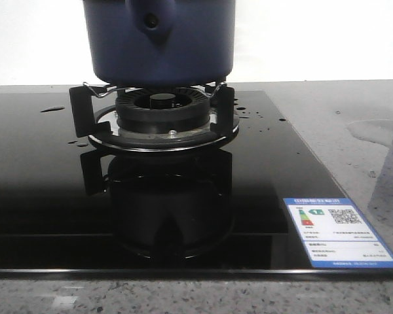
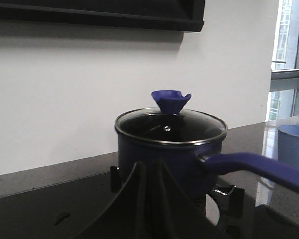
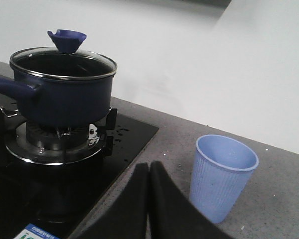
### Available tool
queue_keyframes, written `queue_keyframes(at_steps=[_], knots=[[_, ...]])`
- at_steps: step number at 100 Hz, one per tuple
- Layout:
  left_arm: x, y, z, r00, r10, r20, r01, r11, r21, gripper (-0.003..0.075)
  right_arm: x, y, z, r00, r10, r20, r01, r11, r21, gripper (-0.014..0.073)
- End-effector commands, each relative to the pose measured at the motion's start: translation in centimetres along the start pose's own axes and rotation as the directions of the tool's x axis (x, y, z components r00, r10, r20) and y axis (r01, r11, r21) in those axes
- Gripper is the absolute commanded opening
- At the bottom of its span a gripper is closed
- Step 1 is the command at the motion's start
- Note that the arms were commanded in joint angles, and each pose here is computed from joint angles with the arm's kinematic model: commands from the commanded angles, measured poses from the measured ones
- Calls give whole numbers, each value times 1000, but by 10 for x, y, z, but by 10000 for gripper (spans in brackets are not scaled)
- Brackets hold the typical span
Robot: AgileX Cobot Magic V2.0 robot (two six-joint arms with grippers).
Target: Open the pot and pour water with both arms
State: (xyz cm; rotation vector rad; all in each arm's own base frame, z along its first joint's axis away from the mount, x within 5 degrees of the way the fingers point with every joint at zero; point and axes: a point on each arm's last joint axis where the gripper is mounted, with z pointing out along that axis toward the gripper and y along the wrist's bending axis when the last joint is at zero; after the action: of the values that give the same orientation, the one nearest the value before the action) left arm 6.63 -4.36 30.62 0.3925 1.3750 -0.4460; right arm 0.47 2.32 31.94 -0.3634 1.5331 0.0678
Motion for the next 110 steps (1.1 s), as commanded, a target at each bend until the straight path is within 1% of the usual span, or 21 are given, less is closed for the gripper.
queue_keyframes(at_steps=[1,17,77,85,90,93,96,98,100,101,102,103,104,105,106,107,108,109,110], knots=[[-1,-2,-10,996,-61,57,62,998,-3,-19,-12,-4,-1,998,-6,65,4,1000,30,-74],[-1,-5,-19,994,-52,99,51,999,8,-19,-12,-4,-1,998,-6,66,4,1000,31,-74],[-1,-5,-19,994,-52,99,51,999,11,-19,-11,-4,-1,998,-6,65,4,1000,31,-74],[0,-2,-19,995,-40,92,42,999,-18,-19,-11,-4,-1,998,-6,65,4,1000,31,-74],[1,-1,-19,997,-9,80,12,999,-40,-19,-11,-4,-1,998,-6,65,4,1000,31,-74],[2,-1,-19,997,47,64,-45,998,-43,-19,-11,-4,-1,998,-6,65,4,1000,31,-74],[3,0,-19,996,73,50,-70,996,-50,-19,-11,-4,-1,998,-6,65,4,1000,31,-74],[5,0,-19,992,126,28,-124,991,-52,-19,-11,-4,-1,998,-6,65,4,1000,31,-74],[5,1,-19,989,148,12,-147,987,-63,-19,-11,-4,-1,998,-6,65,4,1000,31,-74],[6,2,-19,988,152,6,-152,986,-73,-19,-11,-4,-1,998,-6,65,4,1000,31,-74],[6,3,-19,992,125,2,-124,989,-77,-19,-11,-4,-1,998,-6,65,4,1000,31,-74],[7,4,-19,987,160,-12,-161,983,-88,-19,-11,-4,-1,998,-6,65,4,1000,31,-74],[7,5,-19,992,124,-13,-125,987,-98,-19,-11,-4,-1,998,-6,65,4,1000,31,-74],[8,5,-19,986,163,-28,-165,981,-100,-19,-11,-4,-1,998,-6,65,4,1000,31,-74],[9,6,-19,992,123,-28,-125,986,-108,-19,-11,-4,-1,998,-6,65,4,1000,31,-74],[10,6,-19,985,165,-45,-169,980,-109,-19,-11,-4,-1,998,-6,65,4,1000,31,-74],[11,7,-19,985,166,-52,-171,979,-113,-19,-11,-4,-1,998,-6,65,4,1000,31,-74],[11,7,-19,991,123,-53,-129,985,-117,-19,-11,-4,-1,998,-6,65,4,1000,31,-74],[12,8,-19,984,166,-69,-173,978,-119,-19,-11,-4,-1,998,-6,65,4,1000,31,-74]])
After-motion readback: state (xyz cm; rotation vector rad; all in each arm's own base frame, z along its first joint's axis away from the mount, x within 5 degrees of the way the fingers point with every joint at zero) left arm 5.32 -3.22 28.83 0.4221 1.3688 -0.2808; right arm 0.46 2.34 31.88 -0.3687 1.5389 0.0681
